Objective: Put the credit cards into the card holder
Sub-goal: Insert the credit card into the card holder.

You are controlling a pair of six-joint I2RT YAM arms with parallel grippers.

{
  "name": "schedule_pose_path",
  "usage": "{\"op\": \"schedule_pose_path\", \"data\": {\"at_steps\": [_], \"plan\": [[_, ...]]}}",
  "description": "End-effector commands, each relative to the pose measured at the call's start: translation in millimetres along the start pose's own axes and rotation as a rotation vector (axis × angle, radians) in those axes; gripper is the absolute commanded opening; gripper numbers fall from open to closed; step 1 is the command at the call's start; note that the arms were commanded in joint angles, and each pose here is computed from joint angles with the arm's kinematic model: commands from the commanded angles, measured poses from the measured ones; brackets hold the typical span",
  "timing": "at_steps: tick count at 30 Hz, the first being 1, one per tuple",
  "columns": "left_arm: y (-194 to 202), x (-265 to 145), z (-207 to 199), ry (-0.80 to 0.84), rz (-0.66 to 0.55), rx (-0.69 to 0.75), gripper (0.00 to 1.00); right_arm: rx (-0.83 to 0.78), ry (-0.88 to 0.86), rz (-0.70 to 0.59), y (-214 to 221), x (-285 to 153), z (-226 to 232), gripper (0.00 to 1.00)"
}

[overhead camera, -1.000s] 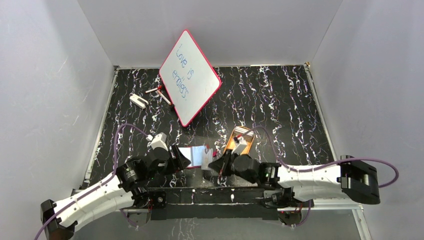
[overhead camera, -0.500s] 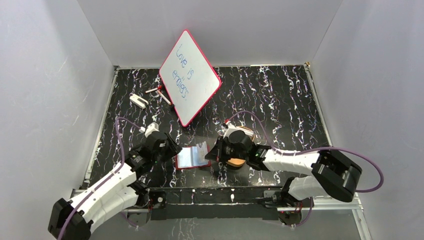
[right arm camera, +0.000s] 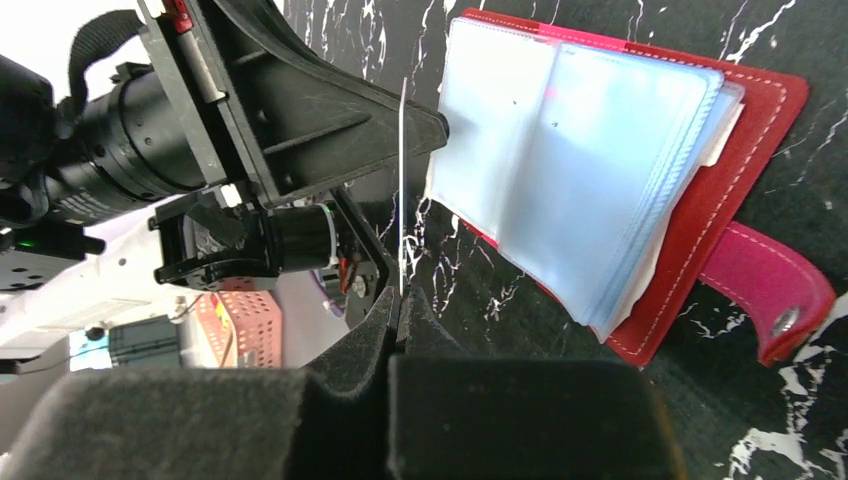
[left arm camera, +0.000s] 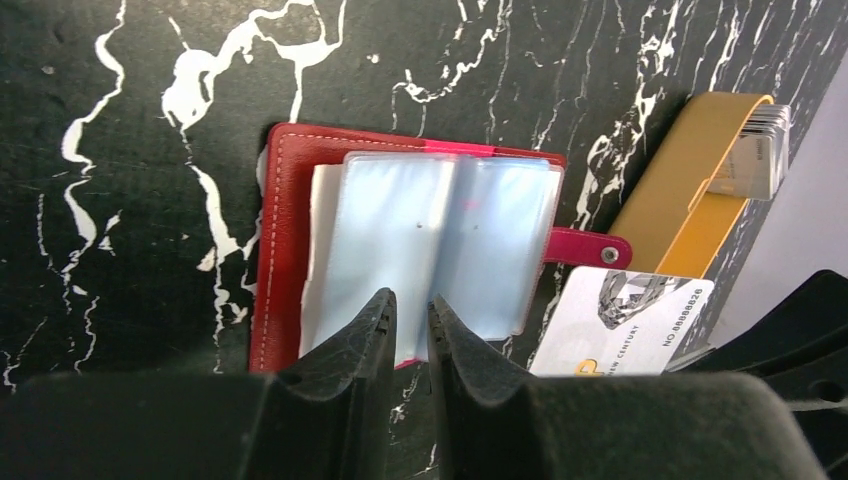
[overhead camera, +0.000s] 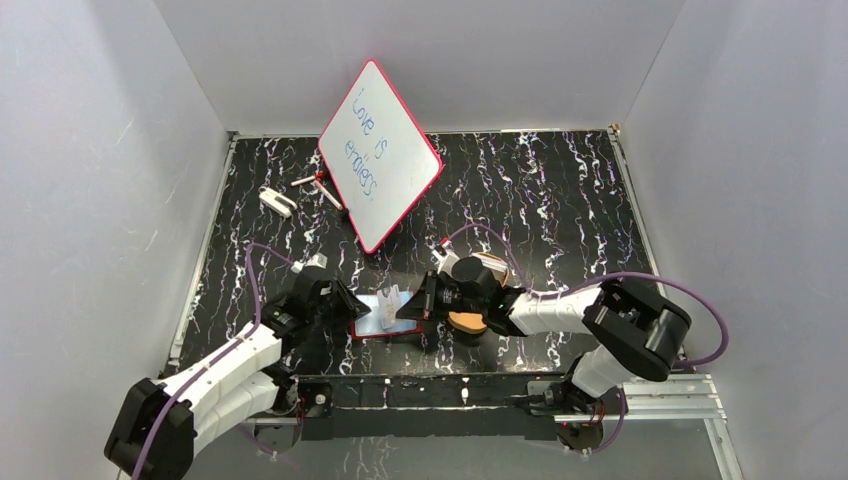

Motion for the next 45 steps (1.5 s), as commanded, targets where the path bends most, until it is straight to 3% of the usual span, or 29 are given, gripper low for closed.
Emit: {"op": "schedule_pose_path", "data": {"at_steps": [1, 26, 45], "plan": [[2.7, 0.0, 7.2, -0.006, -0.003, -0.004, 0.15, 0.043, -0.085, -0.019, -5.6, 4.2, 13.0, 0.0], [11.0, 5.4, 27.9, -0.094, -0.016, -0.034, 0.08, 0.109, 0.192, 0.047, -4.4, 30.6, -6.8, 0.0], [13.1, 5.4, 28.9, -0.081, -0.005, -0.036, 0.08, 0.094, 0.205, 0.044, -3.3, 42.5, -13.3, 0.0]]}}
Point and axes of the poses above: each gripper's point midway between its finger pads, its own x axis out along the fingers, its own z axis along the line the jaws close on, y = z × x, the point moved 10 cm from there along -x, back along the fingers, and after that the axes turned 2 degrees about x, right-handed, at the moved point
